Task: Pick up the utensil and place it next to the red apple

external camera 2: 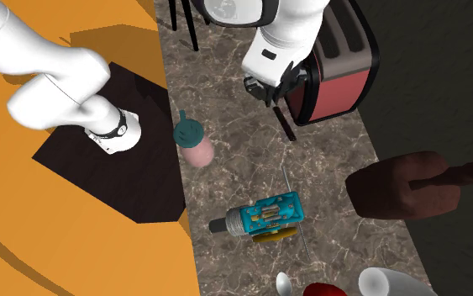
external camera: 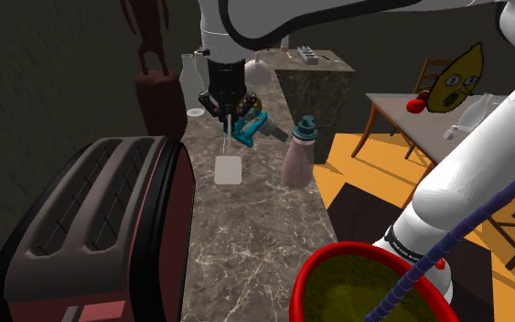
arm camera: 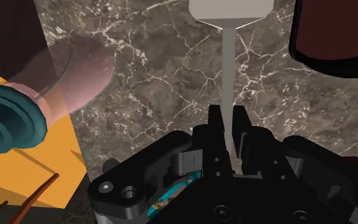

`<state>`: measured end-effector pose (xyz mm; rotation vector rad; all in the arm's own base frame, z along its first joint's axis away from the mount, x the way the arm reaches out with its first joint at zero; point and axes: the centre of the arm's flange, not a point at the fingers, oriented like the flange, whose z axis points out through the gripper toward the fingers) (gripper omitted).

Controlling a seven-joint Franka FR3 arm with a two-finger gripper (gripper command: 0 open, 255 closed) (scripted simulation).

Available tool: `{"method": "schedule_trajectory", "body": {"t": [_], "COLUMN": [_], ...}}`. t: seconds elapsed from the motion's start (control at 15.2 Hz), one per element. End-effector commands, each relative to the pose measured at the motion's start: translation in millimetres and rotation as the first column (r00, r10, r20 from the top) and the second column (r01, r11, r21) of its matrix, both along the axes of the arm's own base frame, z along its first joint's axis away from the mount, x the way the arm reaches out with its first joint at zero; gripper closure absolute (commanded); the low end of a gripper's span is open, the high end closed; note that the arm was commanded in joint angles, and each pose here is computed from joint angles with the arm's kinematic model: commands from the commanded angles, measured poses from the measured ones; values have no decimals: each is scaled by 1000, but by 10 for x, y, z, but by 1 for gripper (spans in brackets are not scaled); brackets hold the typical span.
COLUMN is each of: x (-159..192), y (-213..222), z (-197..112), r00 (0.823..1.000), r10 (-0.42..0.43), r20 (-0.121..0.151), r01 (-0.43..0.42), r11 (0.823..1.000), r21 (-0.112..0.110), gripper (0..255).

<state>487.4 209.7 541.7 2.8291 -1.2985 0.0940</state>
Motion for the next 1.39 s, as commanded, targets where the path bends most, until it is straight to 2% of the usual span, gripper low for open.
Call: {"method": "schedule_trajectory", "body": {"t": [0.0, 1.32], "x": [57, 567], "y": [-255, -2845], "z": [9, 12], "r00": [1000, 1000], "r10": [2, 2], "r20": [0, 0], "r01": [-2, -2], "r11": [1000, 1000], "r21": [0, 0], "gripper": [255, 255]}}
